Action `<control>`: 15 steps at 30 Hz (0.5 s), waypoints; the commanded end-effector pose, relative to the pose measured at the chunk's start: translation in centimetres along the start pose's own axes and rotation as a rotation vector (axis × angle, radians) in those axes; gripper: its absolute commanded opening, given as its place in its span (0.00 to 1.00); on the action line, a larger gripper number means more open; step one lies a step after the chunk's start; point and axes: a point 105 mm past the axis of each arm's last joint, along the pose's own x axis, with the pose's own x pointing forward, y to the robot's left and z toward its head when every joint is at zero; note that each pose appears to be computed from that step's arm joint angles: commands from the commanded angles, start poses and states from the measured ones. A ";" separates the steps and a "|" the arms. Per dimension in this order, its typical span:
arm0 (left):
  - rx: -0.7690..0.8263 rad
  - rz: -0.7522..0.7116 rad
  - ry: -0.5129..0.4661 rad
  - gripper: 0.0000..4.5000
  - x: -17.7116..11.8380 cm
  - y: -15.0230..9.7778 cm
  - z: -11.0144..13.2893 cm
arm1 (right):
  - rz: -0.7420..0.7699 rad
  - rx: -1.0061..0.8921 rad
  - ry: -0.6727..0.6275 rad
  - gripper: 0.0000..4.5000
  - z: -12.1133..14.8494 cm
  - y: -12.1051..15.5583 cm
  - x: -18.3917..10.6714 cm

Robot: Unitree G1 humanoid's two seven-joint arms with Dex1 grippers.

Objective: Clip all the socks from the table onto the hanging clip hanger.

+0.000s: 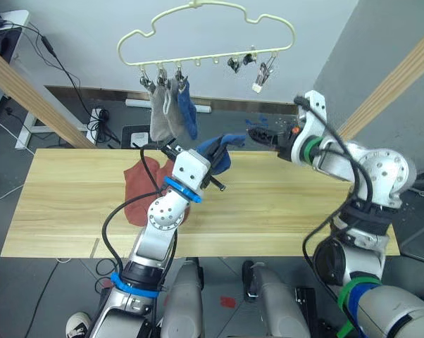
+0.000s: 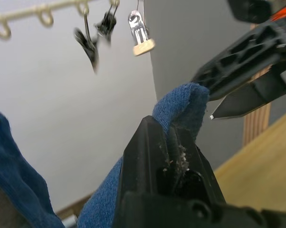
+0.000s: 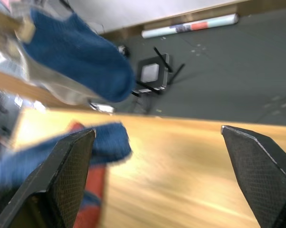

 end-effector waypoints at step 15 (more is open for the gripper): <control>0.325 -0.231 0.243 0.00 -3.4 -2.6 -4.6 | -0.147 -0.456 -0.252 0.98 -2.9 -0.3 -4.0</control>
